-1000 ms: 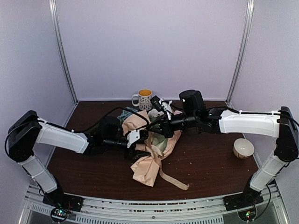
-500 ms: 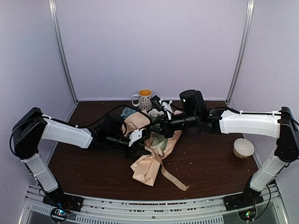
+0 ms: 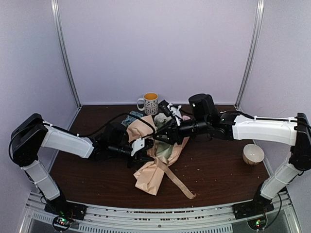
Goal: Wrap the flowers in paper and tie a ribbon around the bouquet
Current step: Cross the half-tied ribbon over the folded bouquet.
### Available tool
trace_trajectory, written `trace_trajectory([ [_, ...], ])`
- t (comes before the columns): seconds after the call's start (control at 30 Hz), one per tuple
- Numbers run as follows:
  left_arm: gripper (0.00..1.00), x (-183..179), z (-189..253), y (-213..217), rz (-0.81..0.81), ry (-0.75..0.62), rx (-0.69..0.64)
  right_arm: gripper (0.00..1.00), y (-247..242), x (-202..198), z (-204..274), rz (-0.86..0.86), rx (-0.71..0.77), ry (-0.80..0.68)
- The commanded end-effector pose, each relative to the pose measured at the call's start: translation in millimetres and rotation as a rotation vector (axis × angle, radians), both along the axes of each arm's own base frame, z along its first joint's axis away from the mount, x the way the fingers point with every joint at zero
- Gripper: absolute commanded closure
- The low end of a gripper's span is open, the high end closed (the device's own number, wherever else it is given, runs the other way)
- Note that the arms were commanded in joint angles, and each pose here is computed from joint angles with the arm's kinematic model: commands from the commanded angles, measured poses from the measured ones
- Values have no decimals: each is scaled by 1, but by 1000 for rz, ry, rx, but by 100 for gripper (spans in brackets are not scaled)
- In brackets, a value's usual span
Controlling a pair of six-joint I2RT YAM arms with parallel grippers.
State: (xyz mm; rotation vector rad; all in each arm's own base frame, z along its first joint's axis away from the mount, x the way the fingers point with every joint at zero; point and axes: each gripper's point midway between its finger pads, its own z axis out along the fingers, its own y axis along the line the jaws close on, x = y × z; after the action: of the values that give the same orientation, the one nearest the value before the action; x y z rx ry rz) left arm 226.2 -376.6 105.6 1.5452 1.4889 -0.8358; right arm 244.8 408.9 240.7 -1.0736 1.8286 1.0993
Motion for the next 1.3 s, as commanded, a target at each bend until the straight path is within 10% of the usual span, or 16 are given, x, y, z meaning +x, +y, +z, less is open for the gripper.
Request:
trace_trajectory([
  [0.0, 100, 10, 30, 2, 56, -110, -102, 54, -27, 4, -6, -78, -97, -8],
  [0.73, 100, 8, 33, 2, 43, -126, -116, 74, -7, -4, -97, 38, -332, 176],
  [1.1, 100, 9, 29, 1, 37, -117, -94, 100, -8, -23, -95, 108, -318, 229],
  [1.27, 81, 4, 24, 1, 13, -99, -65, 100, -2, -21, -78, 88, -241, 235],
])
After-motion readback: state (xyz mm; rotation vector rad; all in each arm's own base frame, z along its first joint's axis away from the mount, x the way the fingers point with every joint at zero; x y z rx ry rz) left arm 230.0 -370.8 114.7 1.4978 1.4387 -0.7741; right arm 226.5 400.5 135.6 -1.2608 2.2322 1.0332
